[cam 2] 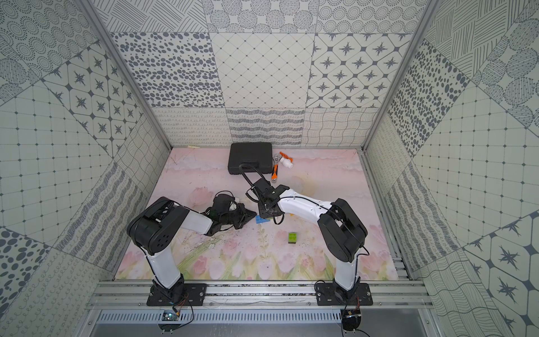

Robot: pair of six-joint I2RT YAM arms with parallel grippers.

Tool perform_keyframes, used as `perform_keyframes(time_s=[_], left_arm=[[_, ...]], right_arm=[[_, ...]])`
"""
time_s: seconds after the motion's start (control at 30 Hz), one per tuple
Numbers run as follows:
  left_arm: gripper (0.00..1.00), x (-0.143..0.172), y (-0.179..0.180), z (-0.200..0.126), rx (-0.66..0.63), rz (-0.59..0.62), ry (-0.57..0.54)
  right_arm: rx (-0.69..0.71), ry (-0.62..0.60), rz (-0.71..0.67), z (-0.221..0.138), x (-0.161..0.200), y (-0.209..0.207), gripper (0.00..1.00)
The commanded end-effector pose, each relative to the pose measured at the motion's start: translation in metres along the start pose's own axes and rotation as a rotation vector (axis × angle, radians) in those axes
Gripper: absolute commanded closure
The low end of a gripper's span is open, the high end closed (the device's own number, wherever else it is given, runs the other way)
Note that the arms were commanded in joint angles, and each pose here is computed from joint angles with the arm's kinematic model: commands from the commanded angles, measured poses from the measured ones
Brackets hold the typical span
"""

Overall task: Assemble the number 4 with lego
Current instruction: Assemble the lego brick with the lego brick.

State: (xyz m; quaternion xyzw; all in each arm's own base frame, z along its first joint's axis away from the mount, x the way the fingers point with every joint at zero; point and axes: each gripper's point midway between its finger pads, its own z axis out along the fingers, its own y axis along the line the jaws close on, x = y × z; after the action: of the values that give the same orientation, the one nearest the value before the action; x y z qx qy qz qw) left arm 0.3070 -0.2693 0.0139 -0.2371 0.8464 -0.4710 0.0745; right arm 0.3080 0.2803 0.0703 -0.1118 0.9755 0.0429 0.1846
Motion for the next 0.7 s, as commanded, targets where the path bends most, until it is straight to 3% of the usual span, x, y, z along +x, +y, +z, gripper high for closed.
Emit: perform_keyframes(time_s=[0.0,0.17,0.3,0.5,0.67], left_arm=[[1.00,0.025,0.111,-0.019,-0.434,-0.205,0.019],[0.99,0.025,0.109,-0.019,-0.428,-0.200,0.022],[0.87,0.025,0.106,-0.019,-0.418,-0.195,0.020],[0.74,0.021,0.093,-0.025,-0.399,-0.159,0.005],[0.74,0.023,0.094,-0.033,-0.424,-0.154,-0.005]], right_arm=[[0.115,0.074,-0.032,0.016,0.021,-0.017,1.00],[0.174,0.189,-0.077,0.028,0.042,-0.025,1.00],[0.214,0.266,-0.100,0.040,0.054,-0.029,1.00],[0.220,0.291,-0.095,0.040,0.060,-0.031,1.00],[0.233,0.250,0.008,0.026,0.055,-0.035,1.00]])
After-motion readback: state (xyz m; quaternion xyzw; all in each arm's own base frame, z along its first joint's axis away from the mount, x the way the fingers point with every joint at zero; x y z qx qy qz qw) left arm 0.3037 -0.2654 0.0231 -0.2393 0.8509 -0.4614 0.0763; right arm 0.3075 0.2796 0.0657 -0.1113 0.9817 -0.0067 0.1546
